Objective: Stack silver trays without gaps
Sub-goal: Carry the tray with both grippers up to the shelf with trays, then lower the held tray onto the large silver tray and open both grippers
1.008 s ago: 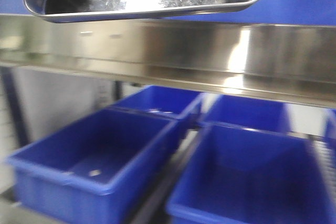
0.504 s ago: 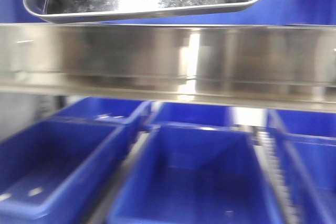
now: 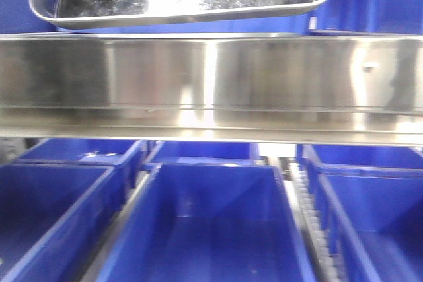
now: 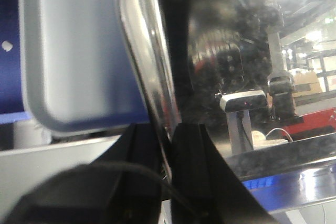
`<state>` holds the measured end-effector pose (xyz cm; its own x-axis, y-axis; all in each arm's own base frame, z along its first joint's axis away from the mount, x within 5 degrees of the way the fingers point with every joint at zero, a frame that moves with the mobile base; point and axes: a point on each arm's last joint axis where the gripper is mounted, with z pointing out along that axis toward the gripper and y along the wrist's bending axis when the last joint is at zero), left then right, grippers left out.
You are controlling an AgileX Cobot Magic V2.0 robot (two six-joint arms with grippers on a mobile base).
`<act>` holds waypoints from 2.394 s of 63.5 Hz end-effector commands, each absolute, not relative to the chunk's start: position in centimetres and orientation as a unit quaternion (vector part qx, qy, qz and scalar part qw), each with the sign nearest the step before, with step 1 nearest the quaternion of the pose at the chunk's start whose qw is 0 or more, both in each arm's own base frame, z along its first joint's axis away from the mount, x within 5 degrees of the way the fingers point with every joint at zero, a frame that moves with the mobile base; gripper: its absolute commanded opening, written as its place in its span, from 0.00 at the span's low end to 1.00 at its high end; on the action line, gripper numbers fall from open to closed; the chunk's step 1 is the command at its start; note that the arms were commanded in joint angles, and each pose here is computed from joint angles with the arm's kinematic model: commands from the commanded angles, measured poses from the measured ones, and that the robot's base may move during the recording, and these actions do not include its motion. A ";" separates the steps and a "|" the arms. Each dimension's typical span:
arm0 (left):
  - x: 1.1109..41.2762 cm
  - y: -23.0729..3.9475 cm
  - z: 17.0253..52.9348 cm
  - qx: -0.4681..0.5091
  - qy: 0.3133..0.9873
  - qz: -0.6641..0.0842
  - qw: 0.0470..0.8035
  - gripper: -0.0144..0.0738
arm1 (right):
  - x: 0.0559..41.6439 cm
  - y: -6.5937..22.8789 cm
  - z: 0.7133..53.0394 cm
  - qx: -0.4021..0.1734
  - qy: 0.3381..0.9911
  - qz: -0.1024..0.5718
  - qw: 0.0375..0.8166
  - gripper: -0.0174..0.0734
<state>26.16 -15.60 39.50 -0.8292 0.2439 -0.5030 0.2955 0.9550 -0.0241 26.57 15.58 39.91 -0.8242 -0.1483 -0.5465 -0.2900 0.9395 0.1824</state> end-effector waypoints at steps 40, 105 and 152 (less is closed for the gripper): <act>25.1 -14.7 40.9 0.153 0.953 -0.035 0.259 0.11 | 25.9 15.1 42.7 -0.122 0.921 0.148 0.340 0.25; 27.3 -14.3 44.6 0.141 0.930 -0.014 0.341 0.11 | 27.0 15.9 43.7 -0.093 0.909 0.190 0.359 0.25; 36.5 -11.7 37.2 0.088 0.969 0.000 0.230 0.27 | 35.0 17.5 37.9 -0.054 0.942 0.162 0.290 0.38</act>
<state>37.35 -12.97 34.96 -0.8938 0.1607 -0.4186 0.1763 0.9843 0.0013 35.55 18.61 34.62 -0.8884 -0.0197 -0.4586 -0.1651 0.9459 0.2792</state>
